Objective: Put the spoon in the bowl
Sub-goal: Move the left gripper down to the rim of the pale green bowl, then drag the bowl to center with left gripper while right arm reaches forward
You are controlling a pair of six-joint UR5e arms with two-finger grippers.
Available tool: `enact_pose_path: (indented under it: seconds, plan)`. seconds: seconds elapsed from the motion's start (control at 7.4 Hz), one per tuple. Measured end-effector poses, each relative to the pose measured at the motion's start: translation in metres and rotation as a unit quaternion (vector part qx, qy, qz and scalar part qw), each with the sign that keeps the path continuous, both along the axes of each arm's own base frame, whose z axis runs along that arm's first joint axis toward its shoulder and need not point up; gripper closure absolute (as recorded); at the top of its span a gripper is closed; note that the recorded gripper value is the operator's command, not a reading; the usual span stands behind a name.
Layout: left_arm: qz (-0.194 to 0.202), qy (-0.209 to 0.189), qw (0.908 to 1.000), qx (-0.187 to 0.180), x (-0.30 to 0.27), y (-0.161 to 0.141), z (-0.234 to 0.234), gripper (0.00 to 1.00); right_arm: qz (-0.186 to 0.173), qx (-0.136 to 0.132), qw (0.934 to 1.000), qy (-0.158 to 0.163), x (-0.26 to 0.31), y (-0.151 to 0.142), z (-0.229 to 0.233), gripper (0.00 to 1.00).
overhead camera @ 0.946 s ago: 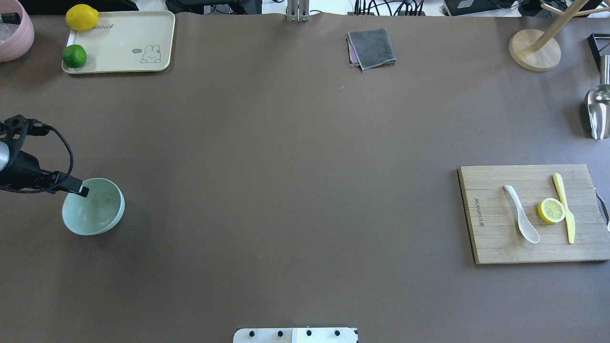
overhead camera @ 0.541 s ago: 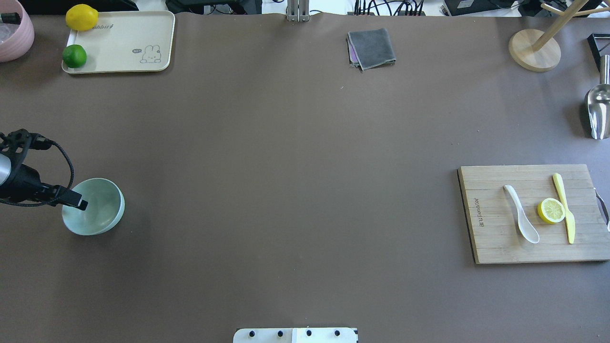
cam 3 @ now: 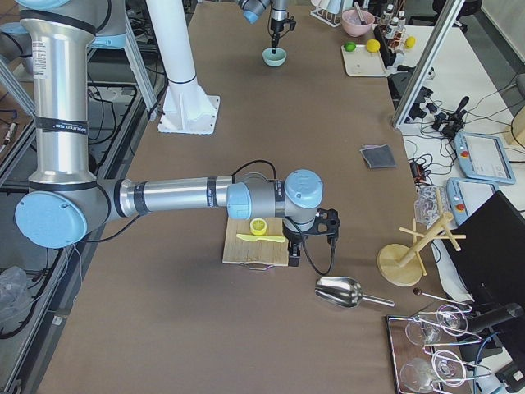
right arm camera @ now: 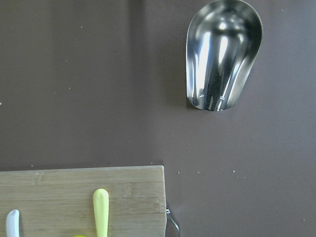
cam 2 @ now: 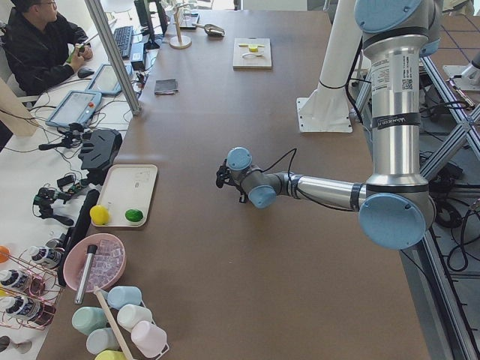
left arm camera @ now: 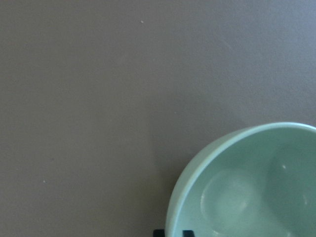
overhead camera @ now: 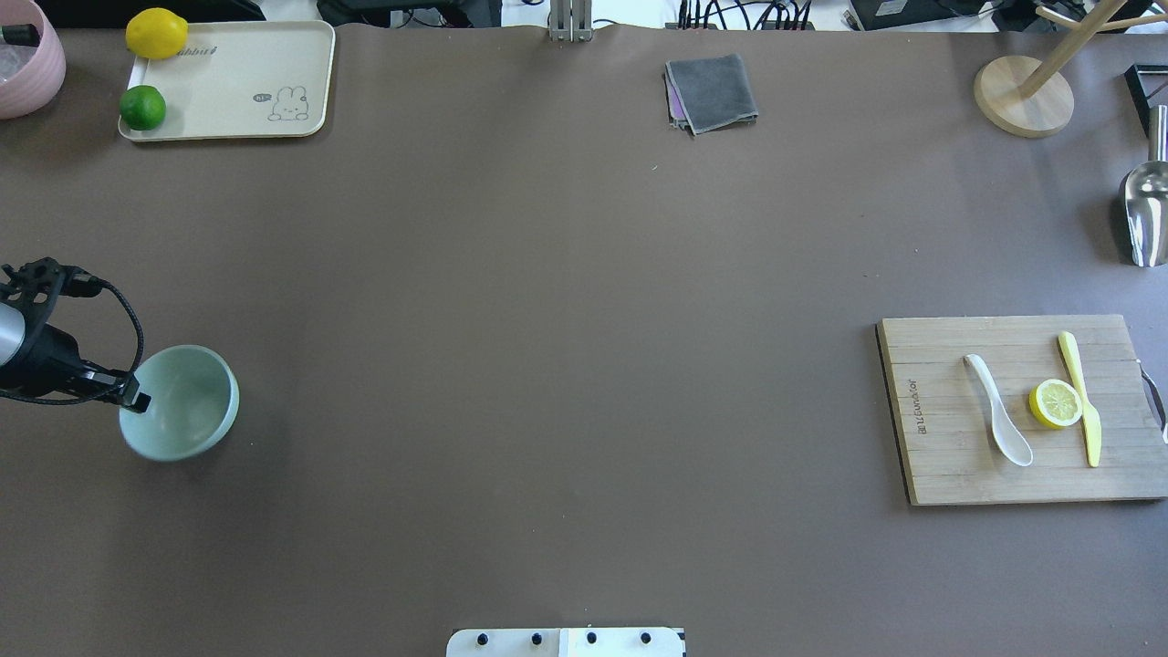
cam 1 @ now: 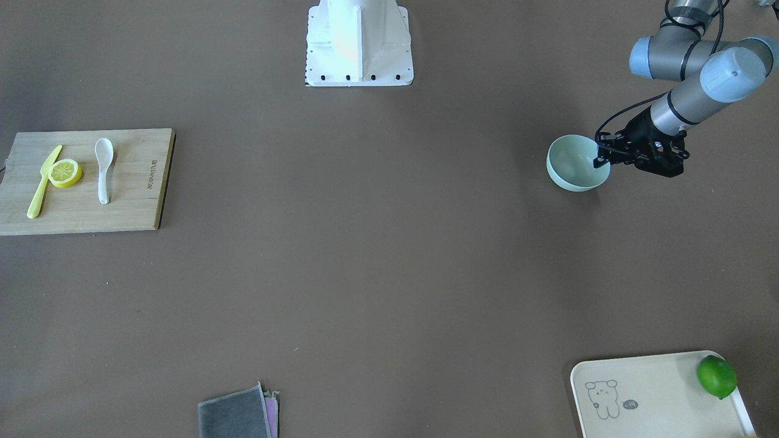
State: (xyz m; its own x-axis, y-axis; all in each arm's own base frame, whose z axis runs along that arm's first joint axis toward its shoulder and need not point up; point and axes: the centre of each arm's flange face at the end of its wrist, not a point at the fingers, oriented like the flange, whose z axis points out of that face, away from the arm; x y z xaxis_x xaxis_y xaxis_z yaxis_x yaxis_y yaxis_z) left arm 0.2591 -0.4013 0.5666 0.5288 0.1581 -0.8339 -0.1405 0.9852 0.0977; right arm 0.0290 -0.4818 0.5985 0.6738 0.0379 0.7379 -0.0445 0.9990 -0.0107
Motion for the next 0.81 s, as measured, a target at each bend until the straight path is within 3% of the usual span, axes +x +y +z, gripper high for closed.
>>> enact_pose_path:
  seconds: [0.41, 0.81]
  plan:
    - [-0.034, 0.023, 0.9989, -0.022, 0.009, -0.014, -0.042, 1.00, 0.010, -0.012, 0.9997, -0.016, -0.047, -0.021, -0.048, 0.00]
    - [-0.077, 0.052, 0.9937, -0.064, 0.046, -0.057, -0.131, 1.00, 0.020, -0.013, 0.9997, -0.010, -0.146, -0.019, -0.084, 0.00]
